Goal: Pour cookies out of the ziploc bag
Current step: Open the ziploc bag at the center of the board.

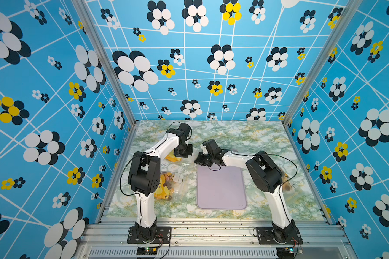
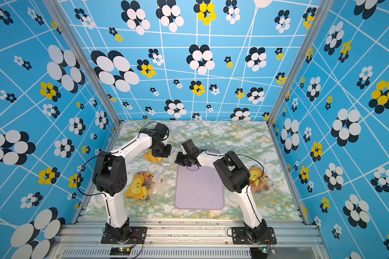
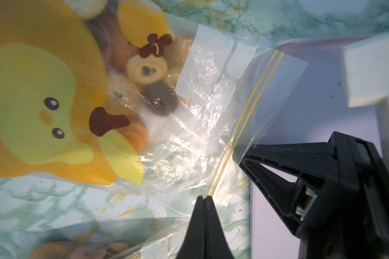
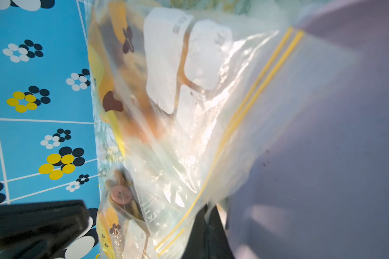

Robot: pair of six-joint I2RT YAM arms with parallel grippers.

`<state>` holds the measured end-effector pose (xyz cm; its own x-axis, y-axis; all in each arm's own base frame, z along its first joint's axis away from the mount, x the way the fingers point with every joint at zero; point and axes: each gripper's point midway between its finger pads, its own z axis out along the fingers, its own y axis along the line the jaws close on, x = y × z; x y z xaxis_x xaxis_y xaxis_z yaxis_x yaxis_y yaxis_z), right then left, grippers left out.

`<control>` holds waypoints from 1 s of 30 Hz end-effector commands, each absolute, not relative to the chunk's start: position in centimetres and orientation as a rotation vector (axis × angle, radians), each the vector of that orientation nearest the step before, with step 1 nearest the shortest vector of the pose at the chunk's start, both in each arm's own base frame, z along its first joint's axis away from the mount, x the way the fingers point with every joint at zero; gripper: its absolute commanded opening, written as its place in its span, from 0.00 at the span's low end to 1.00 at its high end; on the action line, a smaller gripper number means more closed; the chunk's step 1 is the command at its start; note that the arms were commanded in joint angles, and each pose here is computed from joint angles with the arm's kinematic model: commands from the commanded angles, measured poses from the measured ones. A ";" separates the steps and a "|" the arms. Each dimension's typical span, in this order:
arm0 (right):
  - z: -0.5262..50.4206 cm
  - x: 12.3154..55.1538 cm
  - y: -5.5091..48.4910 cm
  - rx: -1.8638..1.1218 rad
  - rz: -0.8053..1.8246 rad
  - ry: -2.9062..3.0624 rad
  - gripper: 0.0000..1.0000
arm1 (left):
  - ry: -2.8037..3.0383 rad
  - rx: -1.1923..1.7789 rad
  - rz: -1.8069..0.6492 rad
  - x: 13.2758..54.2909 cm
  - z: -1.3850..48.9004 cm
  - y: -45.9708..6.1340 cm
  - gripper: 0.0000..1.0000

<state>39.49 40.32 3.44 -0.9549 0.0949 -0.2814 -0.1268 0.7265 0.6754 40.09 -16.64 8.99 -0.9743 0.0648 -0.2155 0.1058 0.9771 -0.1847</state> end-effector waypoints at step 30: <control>8.7 39.1 42.2 0.017 1.399 2.466 0.00 | 2.833 0.143 -0.493 38.6 9.3 -18.1 0.26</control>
<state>39.18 42.30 8.08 -0.9533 0.1584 -0.2573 -0.1318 0.5484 0.8258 38.58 -18.44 9.58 -0.9584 0.0515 -0.2807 0.1463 0.9331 -0.3284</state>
